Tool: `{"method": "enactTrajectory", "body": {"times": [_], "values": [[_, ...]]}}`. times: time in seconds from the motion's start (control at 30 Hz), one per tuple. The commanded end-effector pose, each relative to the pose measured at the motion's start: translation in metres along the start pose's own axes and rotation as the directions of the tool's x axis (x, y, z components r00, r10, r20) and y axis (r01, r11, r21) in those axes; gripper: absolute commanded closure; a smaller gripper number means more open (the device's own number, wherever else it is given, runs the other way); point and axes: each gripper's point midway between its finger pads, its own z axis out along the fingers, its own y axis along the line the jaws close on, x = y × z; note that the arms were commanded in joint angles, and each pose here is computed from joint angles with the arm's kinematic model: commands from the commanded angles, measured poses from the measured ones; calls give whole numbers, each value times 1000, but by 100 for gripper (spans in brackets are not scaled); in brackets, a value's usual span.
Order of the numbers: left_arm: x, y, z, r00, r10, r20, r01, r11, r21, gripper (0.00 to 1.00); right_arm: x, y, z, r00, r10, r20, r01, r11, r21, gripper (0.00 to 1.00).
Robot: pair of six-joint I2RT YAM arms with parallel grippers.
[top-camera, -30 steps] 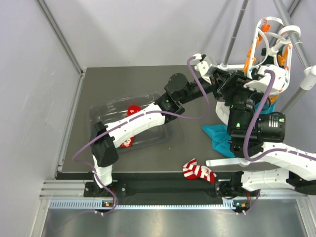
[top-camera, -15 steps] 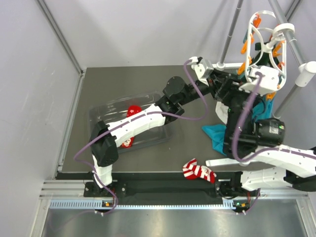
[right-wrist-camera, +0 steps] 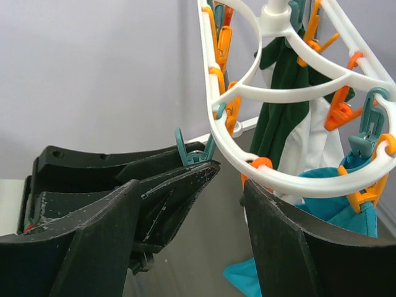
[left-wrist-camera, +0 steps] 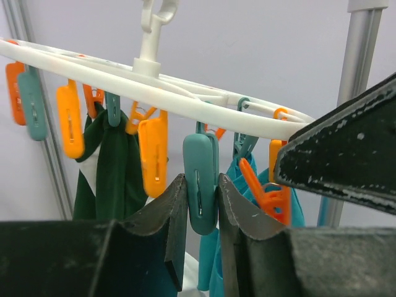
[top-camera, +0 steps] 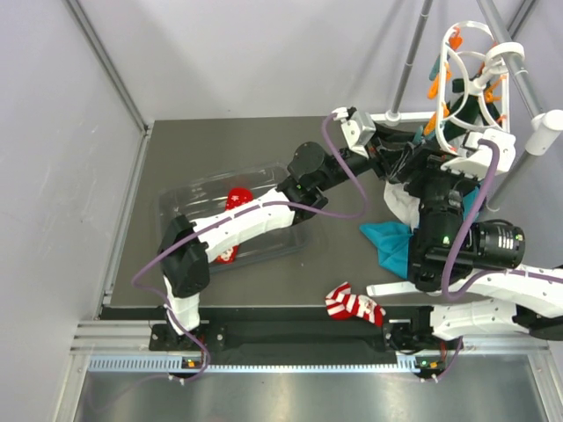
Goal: Clip the socks to the hanger
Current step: Open the clamp at the hanger.
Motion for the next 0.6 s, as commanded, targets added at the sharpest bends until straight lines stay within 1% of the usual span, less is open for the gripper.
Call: {"method": "enactTrajectory", "body": {"times": [0.0,0.3,0.4,0.57], "values": [[-29,-2,-6,997,67,41,-67,998,-2,100,42,-25,-18,956,116,-268,-93,991,97,32],[-46,-7,-9,994,92,66,-93,996,11,100,29,-27,-21,934,229,-275,-215,973,80,31],[-57,-15,-8,992,92,88,-96,994,47,100,24,-24,-22,925,259,-277,-249,966,71,31],[-63,-22,-6,991,91,98,-98,993,71,100,14,-24,-22,907,314,-281,-308,949,65,30]]}}
